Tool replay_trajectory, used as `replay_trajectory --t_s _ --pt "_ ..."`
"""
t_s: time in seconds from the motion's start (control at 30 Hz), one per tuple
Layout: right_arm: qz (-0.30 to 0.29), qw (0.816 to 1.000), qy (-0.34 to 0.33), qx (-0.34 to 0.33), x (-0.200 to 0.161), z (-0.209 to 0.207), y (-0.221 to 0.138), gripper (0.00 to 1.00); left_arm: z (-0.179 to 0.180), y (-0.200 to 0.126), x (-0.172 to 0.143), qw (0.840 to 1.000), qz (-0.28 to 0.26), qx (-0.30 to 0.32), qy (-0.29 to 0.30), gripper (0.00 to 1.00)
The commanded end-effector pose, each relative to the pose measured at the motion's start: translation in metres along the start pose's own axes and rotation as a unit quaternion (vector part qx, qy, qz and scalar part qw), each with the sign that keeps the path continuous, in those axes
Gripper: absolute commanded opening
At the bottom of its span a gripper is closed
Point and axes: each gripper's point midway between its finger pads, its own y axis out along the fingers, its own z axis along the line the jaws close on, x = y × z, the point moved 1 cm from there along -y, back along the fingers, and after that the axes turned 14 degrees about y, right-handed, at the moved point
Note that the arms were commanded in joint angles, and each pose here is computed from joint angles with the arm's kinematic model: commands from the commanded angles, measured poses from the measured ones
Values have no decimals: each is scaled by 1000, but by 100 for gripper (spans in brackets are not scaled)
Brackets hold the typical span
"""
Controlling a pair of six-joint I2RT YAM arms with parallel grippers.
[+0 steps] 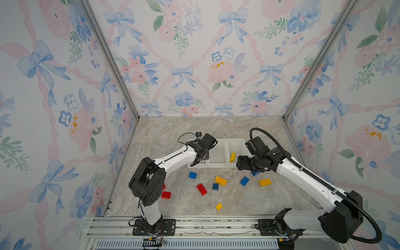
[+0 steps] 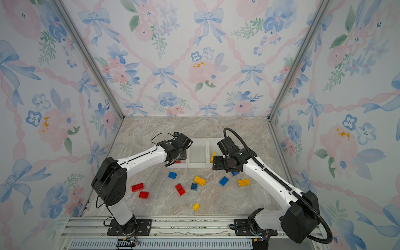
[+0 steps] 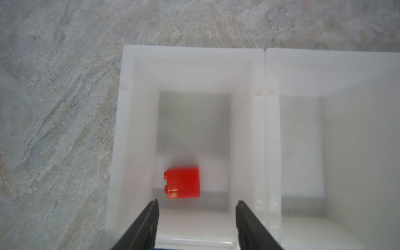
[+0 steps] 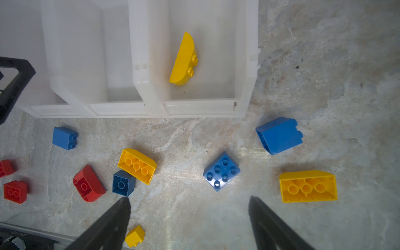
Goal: Sort the legos into containers by color
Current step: Place the lego in the container, then pick up the lego from the center of the table.
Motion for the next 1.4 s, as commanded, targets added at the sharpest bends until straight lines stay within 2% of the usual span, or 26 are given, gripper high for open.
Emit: replay_trajectory --t_s 0.0,0.2,0.4,0.63,1.0,1.37 --pt "6 1000 10 -8 -5 -10 -3 89 5 -16 9 1000 -17 0 -8 61" --pt "12 999 24 -19 -9 -18 1 89 5 -31 14 999 -34 -12 -18 66" --pt "26 995 85 -43 -19 -29 13 90 7 -51 13 998 -55 -28 -25 74" --pt "51 983 165 -60 -40 -44 35 90 16 -70 -3 994 -81 -61 -43 85" --pt "46 966 244 -75 -45 -50 60 85 29 -90 -28 984 -119 -111 -74 93" --pt "49 959 263 -97 -47 -55 85 80 34 -93 -38 981 -127 -120 -82 95"
